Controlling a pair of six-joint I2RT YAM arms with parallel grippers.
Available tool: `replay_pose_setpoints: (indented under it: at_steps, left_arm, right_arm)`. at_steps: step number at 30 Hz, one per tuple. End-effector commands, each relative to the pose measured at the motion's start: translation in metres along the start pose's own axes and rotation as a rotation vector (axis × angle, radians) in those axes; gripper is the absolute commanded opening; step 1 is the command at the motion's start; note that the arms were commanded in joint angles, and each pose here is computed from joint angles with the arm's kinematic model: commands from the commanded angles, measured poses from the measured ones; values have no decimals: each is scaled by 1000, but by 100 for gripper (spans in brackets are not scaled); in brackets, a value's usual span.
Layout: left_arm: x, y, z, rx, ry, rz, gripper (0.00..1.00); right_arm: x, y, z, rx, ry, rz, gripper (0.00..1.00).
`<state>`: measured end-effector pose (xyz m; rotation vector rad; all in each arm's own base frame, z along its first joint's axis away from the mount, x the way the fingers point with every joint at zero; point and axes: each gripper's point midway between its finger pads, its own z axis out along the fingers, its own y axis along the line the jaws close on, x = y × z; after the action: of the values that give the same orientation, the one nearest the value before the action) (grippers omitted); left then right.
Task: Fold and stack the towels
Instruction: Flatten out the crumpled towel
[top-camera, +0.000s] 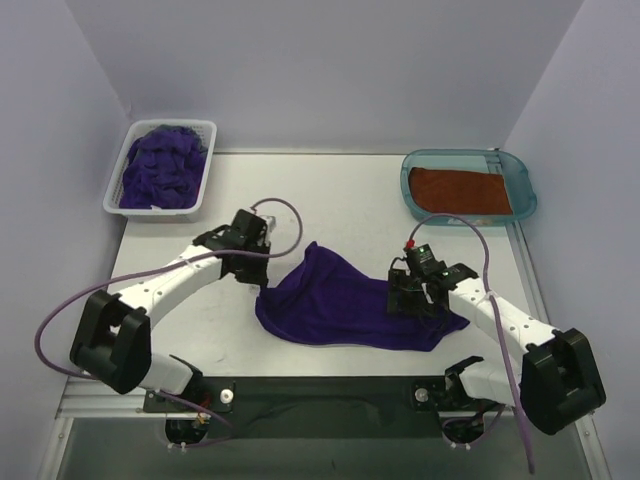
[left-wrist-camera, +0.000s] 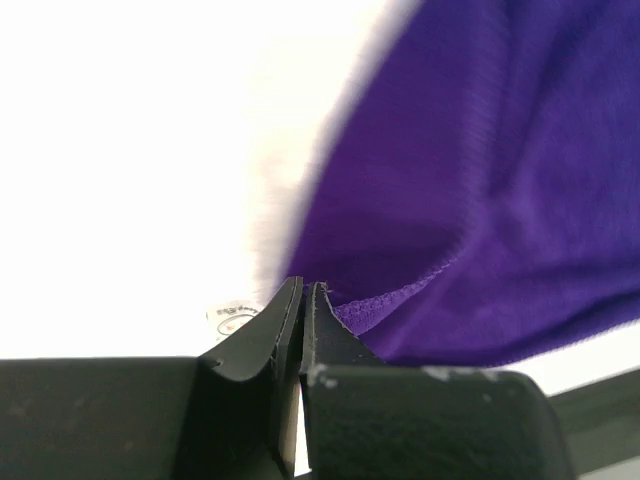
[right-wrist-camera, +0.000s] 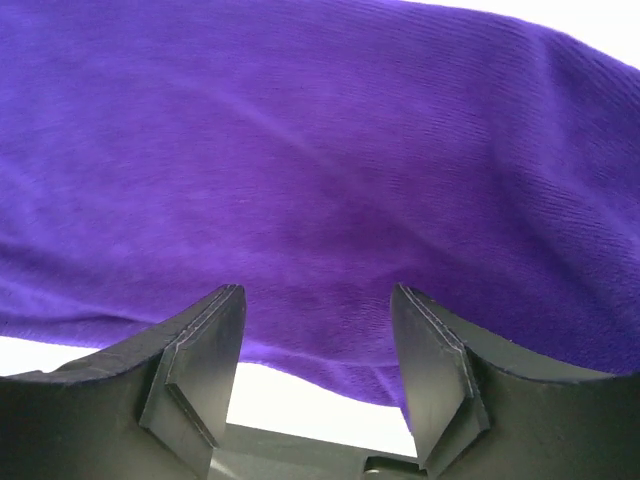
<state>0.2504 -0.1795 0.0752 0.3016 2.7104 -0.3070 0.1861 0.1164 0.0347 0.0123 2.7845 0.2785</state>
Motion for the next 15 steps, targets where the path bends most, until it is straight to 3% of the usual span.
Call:
replay_pose_setpoints:
  at_steps: [1, 5, 9, 14, 15]
  left_arm:
    - [-10, 38, -20, -31, -71, -227, 0]
    - [-6, 72, -27, -34, -115, -402, 0]
    - [3, 96, -32, -53, -154, -543, 0]
    - [34, 102, -20, -44, -135, -688, 5]
    - [36, 103, -21, -45, -144, -694, 11]
  right_arm:
    - [13, -11, 4, 10, 66, 97, 59]
    - [9, -23, 8, -22, 48, 239, 57]
    - [-10, -41, 1, -17, -78, 380, 57]
    - [-27, -41, -15, -31, -177, 366, 57]
    - [-29, -38, -19, -41, -187, 345, 57]
